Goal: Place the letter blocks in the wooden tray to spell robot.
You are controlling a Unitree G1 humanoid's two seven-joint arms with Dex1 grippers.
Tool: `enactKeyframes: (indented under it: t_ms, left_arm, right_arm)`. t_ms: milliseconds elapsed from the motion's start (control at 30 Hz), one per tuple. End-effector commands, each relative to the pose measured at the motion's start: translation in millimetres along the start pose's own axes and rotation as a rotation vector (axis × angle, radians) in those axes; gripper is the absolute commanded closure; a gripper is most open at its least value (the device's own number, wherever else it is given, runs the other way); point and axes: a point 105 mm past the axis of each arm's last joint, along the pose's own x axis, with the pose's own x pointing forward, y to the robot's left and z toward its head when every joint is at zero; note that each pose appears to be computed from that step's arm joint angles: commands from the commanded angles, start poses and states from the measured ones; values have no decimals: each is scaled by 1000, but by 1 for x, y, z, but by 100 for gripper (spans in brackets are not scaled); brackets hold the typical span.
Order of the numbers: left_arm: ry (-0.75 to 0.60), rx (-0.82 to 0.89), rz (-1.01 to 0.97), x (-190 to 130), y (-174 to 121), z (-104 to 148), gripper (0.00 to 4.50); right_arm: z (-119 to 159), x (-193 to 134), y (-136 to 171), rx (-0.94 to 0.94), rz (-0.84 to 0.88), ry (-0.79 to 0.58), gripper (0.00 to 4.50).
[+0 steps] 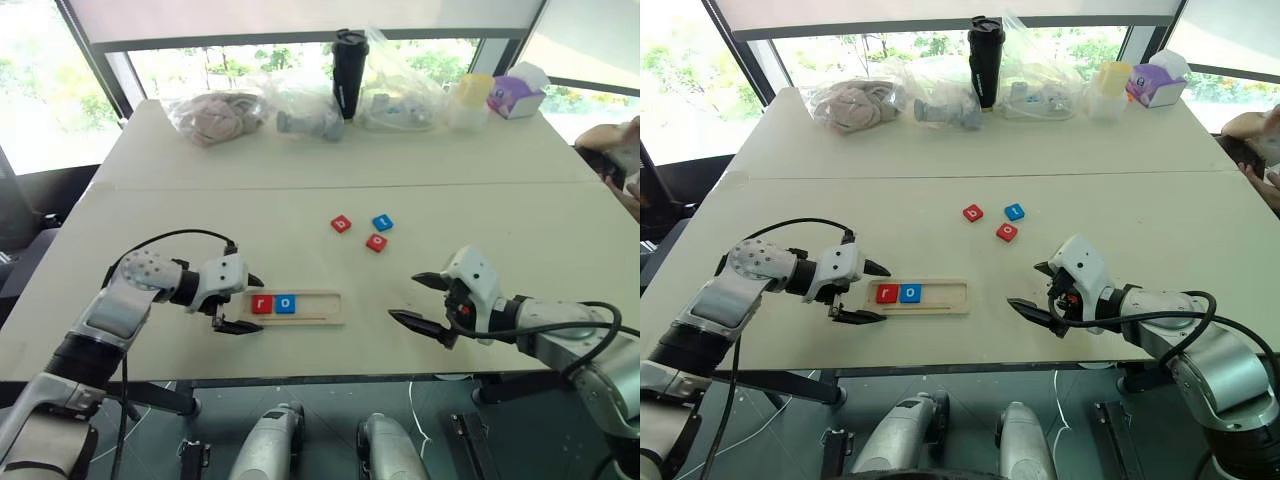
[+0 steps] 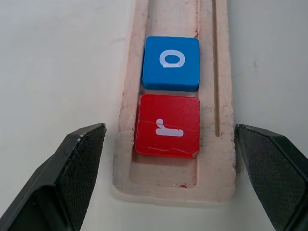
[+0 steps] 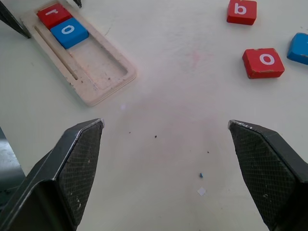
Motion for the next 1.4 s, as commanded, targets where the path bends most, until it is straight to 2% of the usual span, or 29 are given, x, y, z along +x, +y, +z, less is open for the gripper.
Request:
enactKeyframes:
  t_ms: [33, 200, 500, 700, 933, 1033, 1100, 1167, 1200, 1333, 1400]
  left_arm:
    - [-201, -133, 63, -54, 2, 42, 4]
    - [-321, -216, 244, -76, 12, 53, 4]
    - [-421, -229, 422, -64, 10, 66, 4]
    - [-440, -247, 444, -57, 2, 66, 4]
    - [-448, -291, 478, -57, -3, 59, 4]
    - [-444, -289, 487, -56, -2, 59, 0]
    - [-438, -283, 494, -57, -2, 59, 0]
    - [-439, -280, 498, -58, 0, 59, 0]
    - [-439, -277, 496, -58, 0, 60, 0]
    - [-433, -258, 471, -51, -2, 64, 0]
    - [-440, -236, 443, -44, -3, 71, 0]
  right_arm:
    - [30, 17, -25, -13, -87, -122, 18]
    - [51, 73, -53, 61, -189, -109, 18]
    - [73, 154, -57, 69, -161, -36, 18]
    - [74, 175, -69, 72, -193, -1, 18]
    - [66, 189, -66, 105, -166, 29, 18]
    - [64, 194, -62, 95, -150, 38, 99]
    - [63, 195, -60, 89, -146, 40, 187]
    - [63, 195, -61, 91, -149, 39, 305]
    - [63, 195, -62, 88, -153, 39, 334]
    - [74, 186, -72, 75, -186, 5, 333]
    - [88, 169, -80, 53, -196, -57, 333]
